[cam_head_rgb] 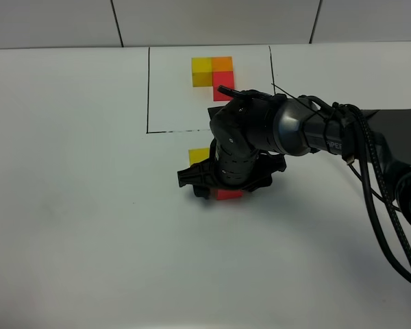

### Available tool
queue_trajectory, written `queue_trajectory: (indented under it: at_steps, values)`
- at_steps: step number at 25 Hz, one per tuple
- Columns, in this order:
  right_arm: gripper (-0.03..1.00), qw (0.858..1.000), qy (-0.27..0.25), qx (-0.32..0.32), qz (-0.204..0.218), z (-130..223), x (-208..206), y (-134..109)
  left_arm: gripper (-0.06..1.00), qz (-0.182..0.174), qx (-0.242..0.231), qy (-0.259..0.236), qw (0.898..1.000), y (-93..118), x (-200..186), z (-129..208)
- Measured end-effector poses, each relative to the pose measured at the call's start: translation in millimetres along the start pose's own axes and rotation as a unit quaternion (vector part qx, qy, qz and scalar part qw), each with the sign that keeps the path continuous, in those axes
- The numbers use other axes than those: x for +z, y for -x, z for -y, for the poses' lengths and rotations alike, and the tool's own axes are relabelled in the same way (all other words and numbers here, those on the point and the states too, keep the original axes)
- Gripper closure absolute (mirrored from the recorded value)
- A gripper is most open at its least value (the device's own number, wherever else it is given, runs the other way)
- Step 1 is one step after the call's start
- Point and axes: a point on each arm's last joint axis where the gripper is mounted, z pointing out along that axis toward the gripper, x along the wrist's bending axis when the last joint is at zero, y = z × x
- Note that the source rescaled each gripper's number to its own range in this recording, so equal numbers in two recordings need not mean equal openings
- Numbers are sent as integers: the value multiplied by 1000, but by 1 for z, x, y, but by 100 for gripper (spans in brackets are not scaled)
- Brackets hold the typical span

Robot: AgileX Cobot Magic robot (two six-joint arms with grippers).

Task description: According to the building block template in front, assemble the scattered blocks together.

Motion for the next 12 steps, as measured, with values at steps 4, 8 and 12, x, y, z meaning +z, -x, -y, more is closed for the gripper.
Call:
queue_trajectory:
  at_steps: [4, 8, 12]
  values:
    - [10, 999, 15, -27, -9, -4, -15, 1, 21, 0, 0, 0, 1000, 0, 0, 0]
    - [-2, 997, 45, -56, -26, -10, -44, 0, 21, 0, 0, 0, 1000, 0, 0, 0]
    - [-3, 994, 73, -70, -51, -14, -78, 0, 21, 0, 0, 0, 1000, 0, 0, 0]
